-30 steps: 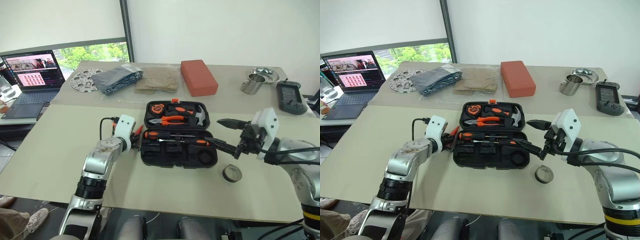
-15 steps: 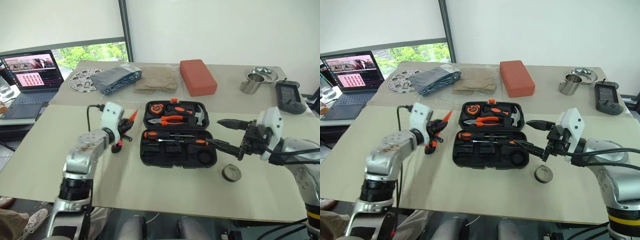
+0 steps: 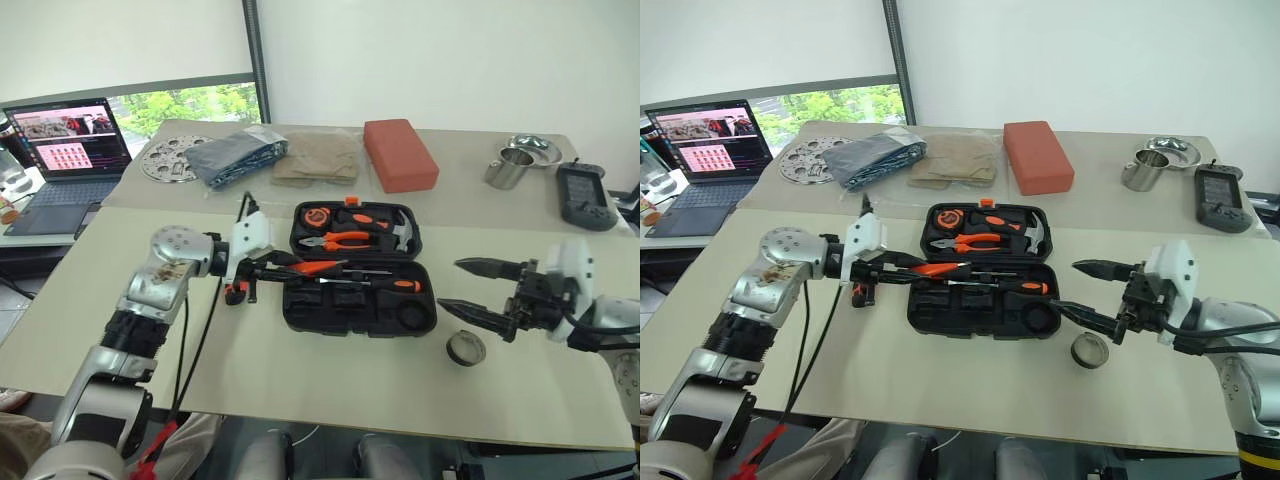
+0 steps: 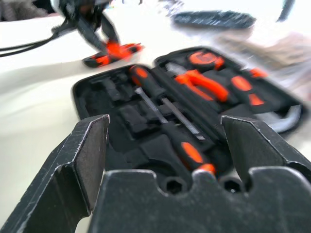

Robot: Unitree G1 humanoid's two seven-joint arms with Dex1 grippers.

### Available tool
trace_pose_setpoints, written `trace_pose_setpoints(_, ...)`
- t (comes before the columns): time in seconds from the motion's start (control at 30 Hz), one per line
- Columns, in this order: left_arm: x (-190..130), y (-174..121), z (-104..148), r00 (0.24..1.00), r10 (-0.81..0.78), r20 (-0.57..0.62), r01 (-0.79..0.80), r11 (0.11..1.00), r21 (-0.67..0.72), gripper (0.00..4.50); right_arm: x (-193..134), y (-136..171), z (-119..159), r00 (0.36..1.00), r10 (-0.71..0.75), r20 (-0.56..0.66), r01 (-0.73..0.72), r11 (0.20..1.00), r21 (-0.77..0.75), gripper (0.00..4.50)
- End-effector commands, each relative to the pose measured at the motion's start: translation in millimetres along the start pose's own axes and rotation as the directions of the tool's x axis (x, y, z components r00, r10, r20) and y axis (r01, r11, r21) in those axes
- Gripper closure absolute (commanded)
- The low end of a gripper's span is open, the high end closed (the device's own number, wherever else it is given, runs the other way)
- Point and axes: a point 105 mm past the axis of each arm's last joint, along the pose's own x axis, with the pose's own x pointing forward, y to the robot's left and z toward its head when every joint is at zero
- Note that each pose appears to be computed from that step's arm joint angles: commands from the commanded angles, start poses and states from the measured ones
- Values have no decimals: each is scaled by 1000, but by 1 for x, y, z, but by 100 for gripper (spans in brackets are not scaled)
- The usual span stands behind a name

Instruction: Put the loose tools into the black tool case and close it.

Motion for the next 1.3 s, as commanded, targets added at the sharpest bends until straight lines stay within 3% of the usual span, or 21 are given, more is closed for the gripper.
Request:
trace_pose_setpoints(0.03,7,5,-5,996,-58,-73,63,996,69,404,-13,2,1,1000,-21,13,22,998,-56,23)
trace_pose_setpoints(0.17,13,10,-19,981,-79,-178,93,993,72,404,-18,4,-1,998,-52,24,53,996,-70,23)
trace_pose_setpoints(0.53,40,11,-17,976,-73,-207,94,991,94,404,-17,9,0,996,-82,42,85,993,-82,23)
trace_pose_setpoints(1.3,49,-16,-41,914,-185,-360,181,982,-45,404,-15,10,1,994,-95,46,99,991,-90,23)
